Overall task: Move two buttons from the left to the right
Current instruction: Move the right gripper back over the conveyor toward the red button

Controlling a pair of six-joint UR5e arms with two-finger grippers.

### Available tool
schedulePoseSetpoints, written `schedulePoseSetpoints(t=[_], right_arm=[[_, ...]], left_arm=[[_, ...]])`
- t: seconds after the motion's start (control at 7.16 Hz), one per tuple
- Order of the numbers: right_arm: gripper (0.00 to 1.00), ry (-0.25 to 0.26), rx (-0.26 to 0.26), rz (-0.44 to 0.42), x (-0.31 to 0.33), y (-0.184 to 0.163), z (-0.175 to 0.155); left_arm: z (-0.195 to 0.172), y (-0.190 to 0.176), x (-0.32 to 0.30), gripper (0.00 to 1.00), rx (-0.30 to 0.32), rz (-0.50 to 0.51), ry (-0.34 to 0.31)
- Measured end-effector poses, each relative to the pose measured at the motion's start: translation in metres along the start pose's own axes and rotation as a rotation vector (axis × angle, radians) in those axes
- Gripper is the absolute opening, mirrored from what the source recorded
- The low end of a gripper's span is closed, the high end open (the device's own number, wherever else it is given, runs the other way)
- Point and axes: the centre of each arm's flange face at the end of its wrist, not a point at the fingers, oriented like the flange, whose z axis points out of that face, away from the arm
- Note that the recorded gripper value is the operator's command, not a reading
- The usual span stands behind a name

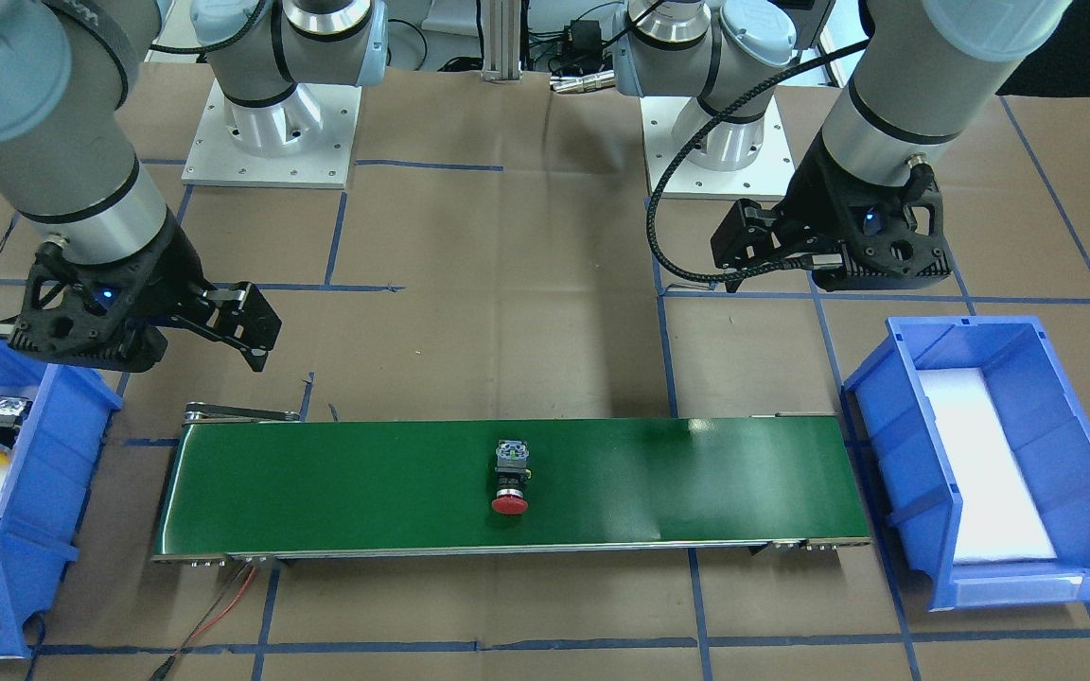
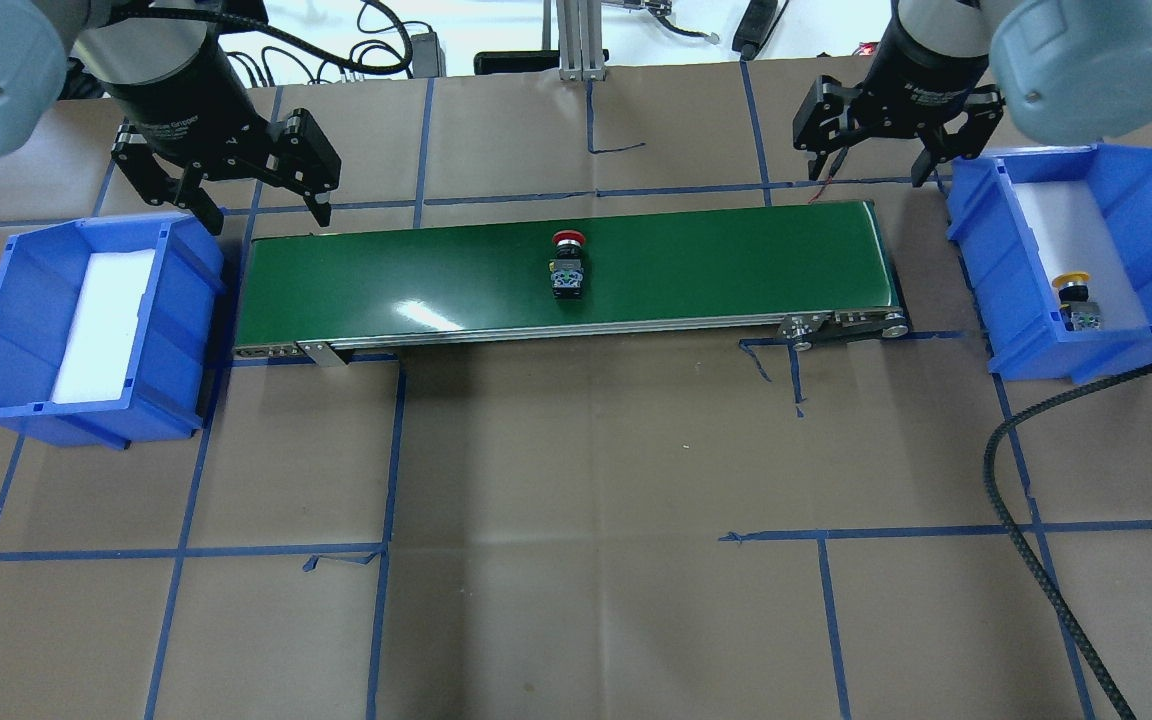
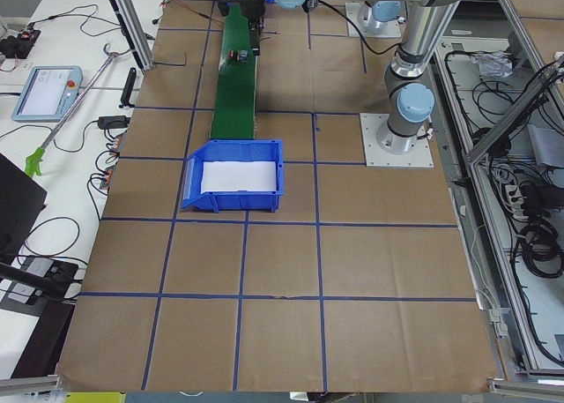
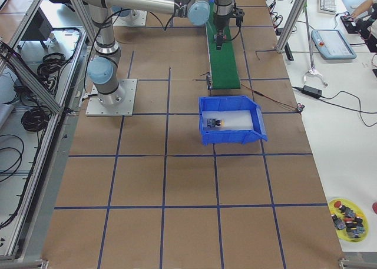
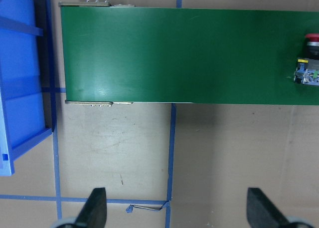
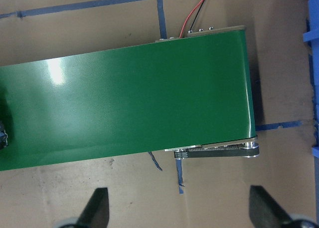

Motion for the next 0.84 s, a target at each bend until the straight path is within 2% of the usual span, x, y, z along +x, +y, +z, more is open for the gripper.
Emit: schedulePoseSetpoints(t=[0.56, 0.84], right_arm=[[0.99, 0.001, -0.018, -0.001, -0.002, -0.009, 0.025], [0.99, -0.017, -0.024, -0.001, -0.004, -0.015, 0.035]], left_arm=[[0.0, 0.0, 0.0, 1.0, 0.001, 0.0, -0.001], [0.0, 0.001, 0.0, 1.0, 0.001, 0.0, -0.001]])
